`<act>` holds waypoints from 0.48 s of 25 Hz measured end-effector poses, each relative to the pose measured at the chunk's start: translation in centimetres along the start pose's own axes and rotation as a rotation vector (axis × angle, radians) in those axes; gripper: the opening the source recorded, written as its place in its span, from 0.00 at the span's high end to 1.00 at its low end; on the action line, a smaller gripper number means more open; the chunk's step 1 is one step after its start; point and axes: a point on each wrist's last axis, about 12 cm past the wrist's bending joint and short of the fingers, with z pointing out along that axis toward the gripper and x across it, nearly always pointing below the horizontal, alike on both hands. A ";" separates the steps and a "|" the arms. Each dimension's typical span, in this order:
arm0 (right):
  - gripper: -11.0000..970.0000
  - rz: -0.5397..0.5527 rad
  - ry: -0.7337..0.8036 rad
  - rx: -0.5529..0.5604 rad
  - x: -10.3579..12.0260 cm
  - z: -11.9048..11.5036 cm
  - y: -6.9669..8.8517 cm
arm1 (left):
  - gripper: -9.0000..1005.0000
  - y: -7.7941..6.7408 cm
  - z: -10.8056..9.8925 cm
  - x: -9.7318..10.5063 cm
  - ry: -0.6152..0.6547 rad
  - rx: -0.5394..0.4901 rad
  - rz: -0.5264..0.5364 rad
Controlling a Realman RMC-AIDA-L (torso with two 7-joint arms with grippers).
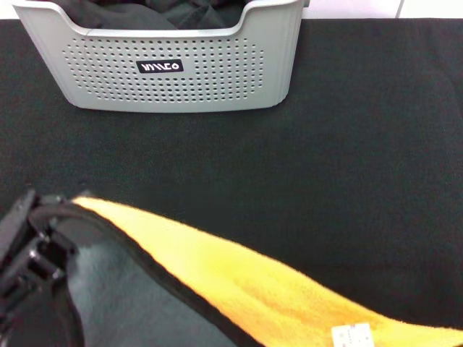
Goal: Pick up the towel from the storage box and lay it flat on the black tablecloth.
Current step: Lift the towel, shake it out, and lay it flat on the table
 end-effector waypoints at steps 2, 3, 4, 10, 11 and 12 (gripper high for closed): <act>0.94 0.039 -0.003 0.014 1.1 -0.1 -0.6 | 0.96 0.0 -0.2 0.6 0.002 -0.019 -0.016; 0.94 0.059 -0.008 0.024 1.7 -0.2 -1.1 | 0.96 0.1 -0.3 0.9 0.003 -0.039 -0.020; 0.94 0.082 -0.011 0.036 2.3 -0.2 -1.6 | 0.96 0.5 -0.4 1.1 0.001 -0.062 -0.021; 0.94 0.192 -0.021 0.125 6.3 1.0 -7.2 | 0.96 4.6 -0.8 2.4 0.029 -0.277 0.000; 0.94 0.207 -0.026 0.137 7.0 1.7 -8.9 | 0.96 5.4 -0.5 2.6 0.054 -0.303 0.010; 0.94 0.211 -0.030 0.143 7.3 2.0 -9.7 | 0.96 6.1 -0.2 2.8 0.076 -0.321 0.016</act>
